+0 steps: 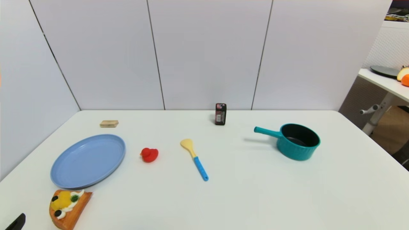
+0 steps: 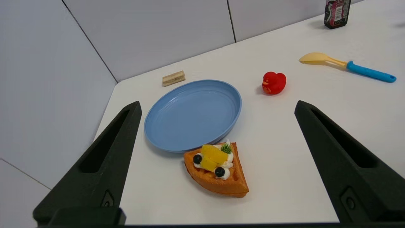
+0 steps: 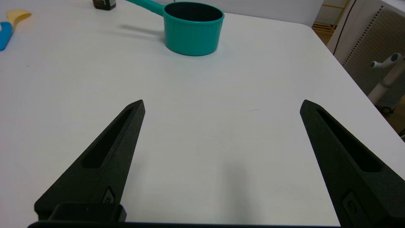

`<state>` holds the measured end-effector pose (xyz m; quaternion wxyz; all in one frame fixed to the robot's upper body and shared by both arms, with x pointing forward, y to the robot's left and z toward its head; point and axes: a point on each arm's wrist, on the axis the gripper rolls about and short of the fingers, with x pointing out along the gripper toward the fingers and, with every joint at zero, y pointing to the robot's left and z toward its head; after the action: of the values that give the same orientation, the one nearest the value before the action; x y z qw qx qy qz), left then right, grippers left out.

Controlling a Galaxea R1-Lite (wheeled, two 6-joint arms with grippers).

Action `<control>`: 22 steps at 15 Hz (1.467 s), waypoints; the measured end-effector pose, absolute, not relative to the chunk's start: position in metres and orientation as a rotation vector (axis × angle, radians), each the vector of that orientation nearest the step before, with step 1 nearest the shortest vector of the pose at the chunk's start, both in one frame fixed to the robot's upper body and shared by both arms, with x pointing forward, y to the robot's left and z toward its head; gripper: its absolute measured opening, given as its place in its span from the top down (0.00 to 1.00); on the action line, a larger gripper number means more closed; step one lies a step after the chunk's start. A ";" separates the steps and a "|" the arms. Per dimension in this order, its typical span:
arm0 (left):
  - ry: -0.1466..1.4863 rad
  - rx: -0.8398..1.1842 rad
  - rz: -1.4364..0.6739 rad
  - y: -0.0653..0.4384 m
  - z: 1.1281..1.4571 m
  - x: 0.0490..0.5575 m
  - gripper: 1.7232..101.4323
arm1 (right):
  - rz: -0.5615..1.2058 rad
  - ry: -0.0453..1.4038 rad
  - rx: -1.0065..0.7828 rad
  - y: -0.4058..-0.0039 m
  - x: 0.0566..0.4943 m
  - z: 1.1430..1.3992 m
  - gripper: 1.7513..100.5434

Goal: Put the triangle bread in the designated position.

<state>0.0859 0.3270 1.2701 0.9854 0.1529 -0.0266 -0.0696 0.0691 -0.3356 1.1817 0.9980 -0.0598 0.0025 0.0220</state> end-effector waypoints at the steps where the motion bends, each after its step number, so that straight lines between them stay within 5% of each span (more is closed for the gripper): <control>1: -0.059 0.310 -0.139 0.327 1.266 0.085 0.04 | 0.044 0.005 -0.120 -0.336 0.069 1.182 0.04; 9: -0.053 0.300 -0.175 0.329 1.250 0.081 0.04 | 0.044 0.005 -0.120 -0.336 0.069 1.182 0.04; 16: 0.006 0.223 -0.074 0.332 1.188 0.071 0.04 | 0.044 0.005 -0.120 -0.336 0.069 1.182 0.04; 22: 0.001 0.098 -0.064 0.332 1.183 0.069 0.04 | 0.044 0.005 -0.120 -0.336 0.069 1.182 0.04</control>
<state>0.0691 0.3322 1.1827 0.9983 0.0491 0.0006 -0.0319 0.0691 -0.3356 1.1817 0.9980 -0.0598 0.0025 0.0220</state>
